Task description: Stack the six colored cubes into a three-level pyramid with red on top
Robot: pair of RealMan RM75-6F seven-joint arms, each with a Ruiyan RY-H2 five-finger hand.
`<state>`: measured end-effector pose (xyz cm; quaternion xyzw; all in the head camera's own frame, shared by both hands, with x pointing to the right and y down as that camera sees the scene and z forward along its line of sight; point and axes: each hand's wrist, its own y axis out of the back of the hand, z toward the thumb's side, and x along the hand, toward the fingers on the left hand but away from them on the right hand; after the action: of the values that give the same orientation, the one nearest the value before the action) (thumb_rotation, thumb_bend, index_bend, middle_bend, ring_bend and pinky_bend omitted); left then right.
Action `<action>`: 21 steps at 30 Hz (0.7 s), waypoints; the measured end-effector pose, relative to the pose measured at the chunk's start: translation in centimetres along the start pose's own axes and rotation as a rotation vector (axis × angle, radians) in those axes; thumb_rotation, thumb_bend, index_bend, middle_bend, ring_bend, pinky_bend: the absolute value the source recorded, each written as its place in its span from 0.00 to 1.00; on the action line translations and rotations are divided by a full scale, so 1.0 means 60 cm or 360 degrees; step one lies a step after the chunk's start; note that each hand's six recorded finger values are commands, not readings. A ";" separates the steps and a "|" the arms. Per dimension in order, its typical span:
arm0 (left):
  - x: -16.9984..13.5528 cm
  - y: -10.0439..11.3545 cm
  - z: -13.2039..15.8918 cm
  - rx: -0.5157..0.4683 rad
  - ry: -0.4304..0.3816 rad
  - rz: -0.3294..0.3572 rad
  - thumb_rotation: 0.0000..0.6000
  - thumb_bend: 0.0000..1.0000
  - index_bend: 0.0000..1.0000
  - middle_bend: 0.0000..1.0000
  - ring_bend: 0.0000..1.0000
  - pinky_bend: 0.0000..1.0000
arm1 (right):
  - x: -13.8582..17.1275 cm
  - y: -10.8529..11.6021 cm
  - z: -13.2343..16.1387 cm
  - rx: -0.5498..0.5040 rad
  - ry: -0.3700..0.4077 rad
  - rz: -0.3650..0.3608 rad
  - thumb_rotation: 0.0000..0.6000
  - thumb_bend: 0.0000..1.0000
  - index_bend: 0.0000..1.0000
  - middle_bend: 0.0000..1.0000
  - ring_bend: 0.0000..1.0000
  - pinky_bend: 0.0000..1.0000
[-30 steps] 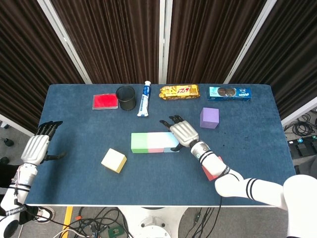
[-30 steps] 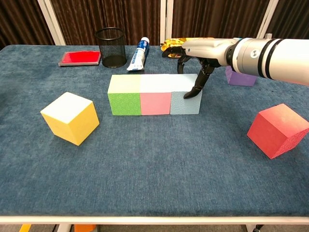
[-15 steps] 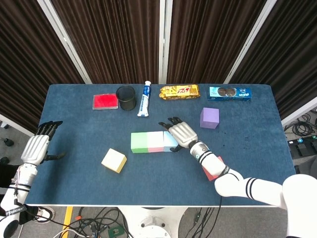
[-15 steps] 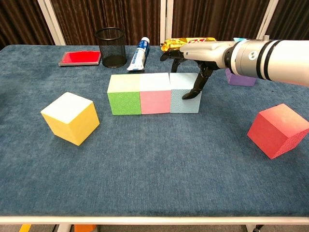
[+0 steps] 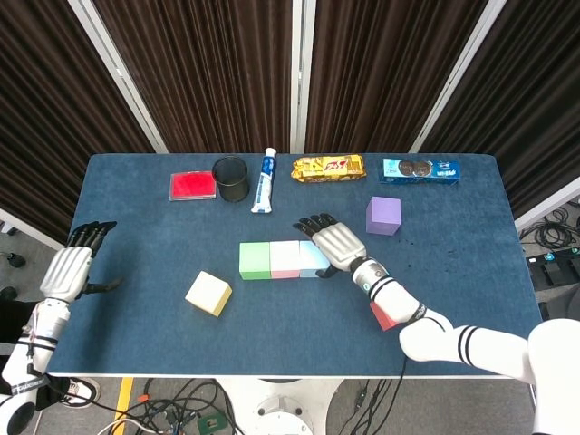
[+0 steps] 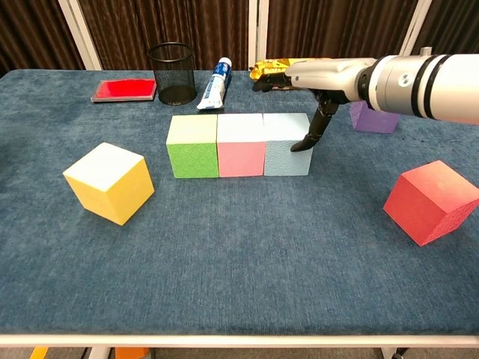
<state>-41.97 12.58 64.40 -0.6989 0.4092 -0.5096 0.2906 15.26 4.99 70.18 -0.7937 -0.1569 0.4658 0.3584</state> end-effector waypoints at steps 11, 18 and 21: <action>-0.002 0.003 0.005 0.0005 -0.0010 0.0007 1.00 0.18 0.08 0.08 0.00 0.05 | 0.032 0.065 -0.054 -0.0096 -0.0116 -0.0210 1.00 0.08 0.00 0.02 0.00 0.00; -0.001 0.000 0.014 0.0015 -0.0031 -0.0001 1.00 0.18 0.08 0.08 0.00 0.05 | 0.050 0.065 -0.095 -0.0104 -0.0200 -0.0205 1.00 0.08 0.00 0.03 0.00 0.00; -0.001 0.000 0.015 0.0018 -0.0033 -0.0001 1.00 0.18 0.08 0.08 0.00 0.05 | 0.047 0.050 -0.100 -0.0092 -0.0215 -0.0173 1.00 0.08 0.00 0.02 0.00 0.00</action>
<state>-41.10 12.59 64.08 -0.7025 0.4030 -0.5048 0.2987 21.57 2.03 68.14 -0.7608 -0.2368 0.4934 0.3488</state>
